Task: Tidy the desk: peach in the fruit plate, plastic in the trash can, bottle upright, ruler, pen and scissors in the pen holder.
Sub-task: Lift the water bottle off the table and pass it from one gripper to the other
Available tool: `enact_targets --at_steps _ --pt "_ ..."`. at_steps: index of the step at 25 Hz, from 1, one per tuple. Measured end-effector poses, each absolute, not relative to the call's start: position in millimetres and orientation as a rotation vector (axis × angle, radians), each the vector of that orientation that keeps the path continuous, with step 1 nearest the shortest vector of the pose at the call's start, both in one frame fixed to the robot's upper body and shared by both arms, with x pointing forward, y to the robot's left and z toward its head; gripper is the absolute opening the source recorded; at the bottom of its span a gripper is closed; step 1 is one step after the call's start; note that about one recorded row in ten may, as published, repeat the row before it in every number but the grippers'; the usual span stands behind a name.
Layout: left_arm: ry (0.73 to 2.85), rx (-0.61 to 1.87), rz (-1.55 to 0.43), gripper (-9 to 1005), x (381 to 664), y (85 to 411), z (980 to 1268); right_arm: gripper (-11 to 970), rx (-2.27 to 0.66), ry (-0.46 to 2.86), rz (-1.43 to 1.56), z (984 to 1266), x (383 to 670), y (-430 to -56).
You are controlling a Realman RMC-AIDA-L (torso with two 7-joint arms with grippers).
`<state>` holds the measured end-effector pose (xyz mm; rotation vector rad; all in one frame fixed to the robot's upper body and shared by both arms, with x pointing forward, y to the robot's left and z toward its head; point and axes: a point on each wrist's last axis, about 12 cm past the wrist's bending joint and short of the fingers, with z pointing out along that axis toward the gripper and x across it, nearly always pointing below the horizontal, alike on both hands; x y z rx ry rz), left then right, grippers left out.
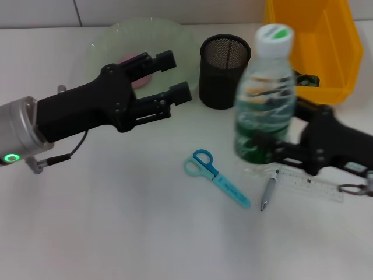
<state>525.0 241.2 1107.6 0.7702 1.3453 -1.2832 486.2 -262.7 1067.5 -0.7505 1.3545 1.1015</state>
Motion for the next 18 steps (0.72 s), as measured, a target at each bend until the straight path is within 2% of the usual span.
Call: enact_targets --at_steps 6,18 --pt "1.324 0.803 -1.290 794 529 231 1109 747 -0.826 1.385 1.163 1057 496 -224" --pt "1.343 0.823 -1.306 777 532 222 1107 744 -0.868 1.401 1.168 1054 504 -204"
